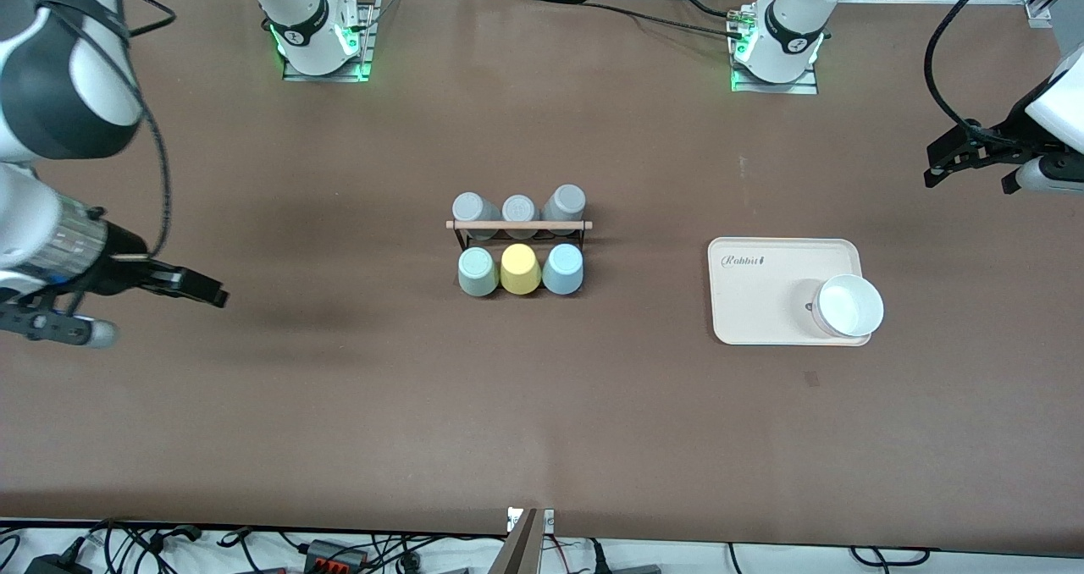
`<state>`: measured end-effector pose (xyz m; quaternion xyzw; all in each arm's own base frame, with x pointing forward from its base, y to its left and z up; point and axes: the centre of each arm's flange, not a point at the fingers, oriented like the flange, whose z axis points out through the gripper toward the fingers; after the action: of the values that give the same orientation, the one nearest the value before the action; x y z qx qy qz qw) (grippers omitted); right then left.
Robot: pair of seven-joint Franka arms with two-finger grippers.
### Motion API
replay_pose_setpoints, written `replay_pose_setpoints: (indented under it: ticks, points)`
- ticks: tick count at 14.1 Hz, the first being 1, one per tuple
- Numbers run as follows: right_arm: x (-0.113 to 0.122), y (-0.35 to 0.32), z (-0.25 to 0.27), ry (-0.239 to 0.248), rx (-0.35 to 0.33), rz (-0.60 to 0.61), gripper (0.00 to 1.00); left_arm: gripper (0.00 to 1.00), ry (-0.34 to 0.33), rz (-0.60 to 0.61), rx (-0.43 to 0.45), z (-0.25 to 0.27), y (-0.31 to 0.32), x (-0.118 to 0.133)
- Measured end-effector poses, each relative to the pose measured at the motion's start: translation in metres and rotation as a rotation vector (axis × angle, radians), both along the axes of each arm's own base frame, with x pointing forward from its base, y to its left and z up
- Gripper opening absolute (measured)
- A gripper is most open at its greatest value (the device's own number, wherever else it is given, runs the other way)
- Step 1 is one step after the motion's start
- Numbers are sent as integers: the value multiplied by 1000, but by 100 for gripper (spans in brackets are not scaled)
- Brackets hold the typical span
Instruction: Hang scattered cups on rack with three cups
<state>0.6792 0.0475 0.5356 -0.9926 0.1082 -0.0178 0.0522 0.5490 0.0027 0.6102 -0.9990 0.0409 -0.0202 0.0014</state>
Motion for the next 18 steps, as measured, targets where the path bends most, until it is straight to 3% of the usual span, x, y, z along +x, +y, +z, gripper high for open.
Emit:
replay_pose_setpoints:
  ticks: [3,9,14,18]
  points:
    - [-4,-15,13,-16,-16,-7,100,100,0,0,0,0,0,0]
    - [-21,-74,48,-46,-73,93,100,100,-1,0,0,1,0,0]
    - [-51,-91,58,-29,-114,145,100,100,-2,0,0,1,0,-1]
    - [-90,-86,53,-19,-134,166,100,100,-1,-1,0,1,0,-1]
